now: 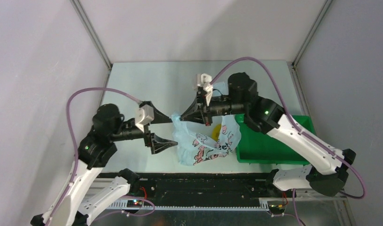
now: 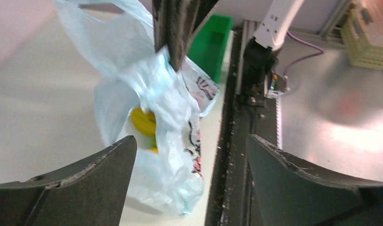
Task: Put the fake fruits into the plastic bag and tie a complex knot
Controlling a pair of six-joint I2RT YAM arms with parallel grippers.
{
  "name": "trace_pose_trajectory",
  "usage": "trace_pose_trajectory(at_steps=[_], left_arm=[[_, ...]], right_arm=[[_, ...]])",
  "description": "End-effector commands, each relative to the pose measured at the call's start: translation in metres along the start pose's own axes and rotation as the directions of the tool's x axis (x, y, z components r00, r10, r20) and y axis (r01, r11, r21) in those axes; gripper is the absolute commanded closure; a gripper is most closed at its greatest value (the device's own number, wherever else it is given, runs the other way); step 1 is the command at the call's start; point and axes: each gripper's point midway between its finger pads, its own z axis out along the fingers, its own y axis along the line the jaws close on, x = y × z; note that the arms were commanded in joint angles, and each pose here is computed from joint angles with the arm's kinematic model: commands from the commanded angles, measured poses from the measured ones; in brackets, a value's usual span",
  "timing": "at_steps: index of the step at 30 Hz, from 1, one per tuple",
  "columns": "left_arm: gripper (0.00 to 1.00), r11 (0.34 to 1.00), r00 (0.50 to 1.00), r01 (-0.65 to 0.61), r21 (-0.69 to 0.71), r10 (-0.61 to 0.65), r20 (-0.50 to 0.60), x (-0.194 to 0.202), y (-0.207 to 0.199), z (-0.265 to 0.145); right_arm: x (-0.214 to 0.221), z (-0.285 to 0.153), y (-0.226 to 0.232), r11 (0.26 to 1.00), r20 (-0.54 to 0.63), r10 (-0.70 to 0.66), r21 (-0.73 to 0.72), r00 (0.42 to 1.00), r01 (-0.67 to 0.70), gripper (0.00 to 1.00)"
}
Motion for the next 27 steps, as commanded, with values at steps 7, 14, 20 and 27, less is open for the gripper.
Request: trace_pose_trajectory(at_steps=[7,14,20,27], left_arm=[[0.01,0.987,0.947,-0.101,-0.124,0.134,0.292,-0.100,0.007,-0.013],[0.01,0.993,0.891,-0.089,-0.079,0.115,0.440,-0.139,0.021,0.007],[0.00,0.998,0.906,-0.062,0.029,0.044,0.422,-0.133,0.020,0.036],[0.01,0.998,0.915,-0.005,0.070,-0.024,0.404,-0.113,0.021,0.059]], right_arm=[[-0.081,-0.055,-0.001,0.996,0.233,-0.024,0.094,0.972,0.002,1.00],[-0.088,-0.067,-0.005,0.993,0.259,-0.017,0.118,0.966,-0.014,1.00],[-0.091,-0.073,-0.013,0.986,0.280,-0.015,0.166,0.960,-0.033,1.00],[-0.094,-0.078,-0.024,0.974,0.305,-0.019,0.222,0.952,-0.052,1.00]])
